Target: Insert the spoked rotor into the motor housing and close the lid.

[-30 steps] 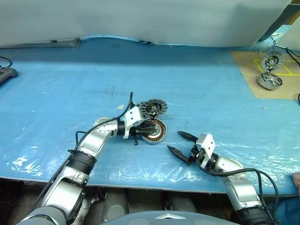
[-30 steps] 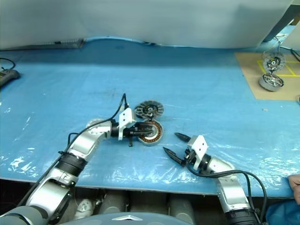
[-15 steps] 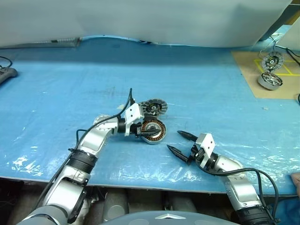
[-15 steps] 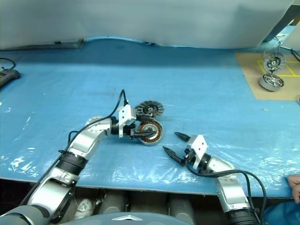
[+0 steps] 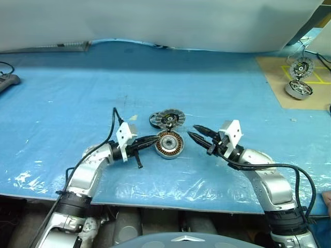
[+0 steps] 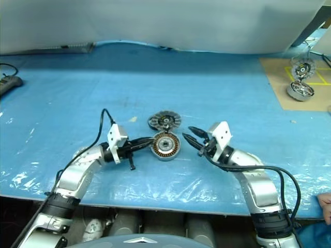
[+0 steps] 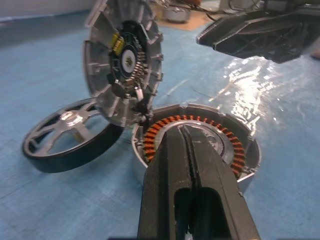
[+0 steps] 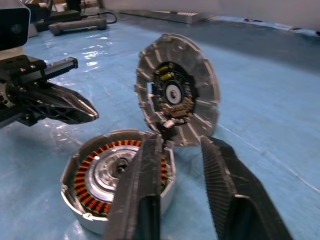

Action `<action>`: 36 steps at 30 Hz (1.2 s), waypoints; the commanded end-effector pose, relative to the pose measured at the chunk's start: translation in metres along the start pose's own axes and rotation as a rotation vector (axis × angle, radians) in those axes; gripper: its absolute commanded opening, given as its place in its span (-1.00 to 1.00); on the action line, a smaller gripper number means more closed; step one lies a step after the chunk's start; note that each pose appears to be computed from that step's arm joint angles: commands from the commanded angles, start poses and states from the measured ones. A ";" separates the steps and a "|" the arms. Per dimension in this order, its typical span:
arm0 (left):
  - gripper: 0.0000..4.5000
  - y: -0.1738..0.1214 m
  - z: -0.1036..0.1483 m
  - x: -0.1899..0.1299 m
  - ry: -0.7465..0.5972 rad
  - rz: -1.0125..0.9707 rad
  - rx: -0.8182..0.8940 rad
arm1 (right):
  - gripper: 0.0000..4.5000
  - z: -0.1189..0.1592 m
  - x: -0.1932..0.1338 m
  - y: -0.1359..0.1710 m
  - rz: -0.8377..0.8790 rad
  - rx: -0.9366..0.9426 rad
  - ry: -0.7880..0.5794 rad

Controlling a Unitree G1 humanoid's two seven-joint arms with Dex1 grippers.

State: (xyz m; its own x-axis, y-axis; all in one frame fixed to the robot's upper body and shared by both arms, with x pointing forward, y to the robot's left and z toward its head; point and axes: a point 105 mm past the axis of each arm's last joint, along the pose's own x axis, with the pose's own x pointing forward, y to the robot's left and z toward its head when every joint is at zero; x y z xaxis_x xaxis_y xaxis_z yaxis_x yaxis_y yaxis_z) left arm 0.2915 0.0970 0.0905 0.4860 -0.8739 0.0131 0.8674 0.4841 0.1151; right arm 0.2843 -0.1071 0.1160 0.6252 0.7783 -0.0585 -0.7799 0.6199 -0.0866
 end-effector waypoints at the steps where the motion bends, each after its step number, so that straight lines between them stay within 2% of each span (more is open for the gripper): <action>1: -1.00 -0.001 0.005 -0.009 -0.028 0.056 0.037 | -0.99 0.012 0.009 0.014 0.070 -0.014 0.027; 8: -1.00 -0.006 -0.002 -0.018 -0.025 0.103 0.019 | -0.99 0.006 0.024 0.029 0.175 0.045 0.152; 15: -1.00 -0.008 -0.010 -0.016 -0.003 0.093 0.028 | -0.99 -0.010 0.035 0.026 0.168 0.045 0.218; 24: -1.00 -0.008 -0.013 -0.007 -0.004 0.093 0.028 | -0.99 -0.033 0.038 0.023 0.148 0.075 0.266; 36: -1.00 -0.012 -0.012 -0.005 0.001 0.089 0.025 | -0.99 -0.035 0.046 0.031 0.177 0.085 0.264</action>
State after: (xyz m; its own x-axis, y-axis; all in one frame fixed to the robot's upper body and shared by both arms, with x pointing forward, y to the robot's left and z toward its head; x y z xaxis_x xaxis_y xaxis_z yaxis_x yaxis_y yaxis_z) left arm 0.2819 0.0988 0.0681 0.5704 -0.8214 -0.0002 0.8158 0.5665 0.1161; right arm 0.2920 -0.0604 0.0770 0.4780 0.8187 -0.3182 -0.8576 0.5133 0.0324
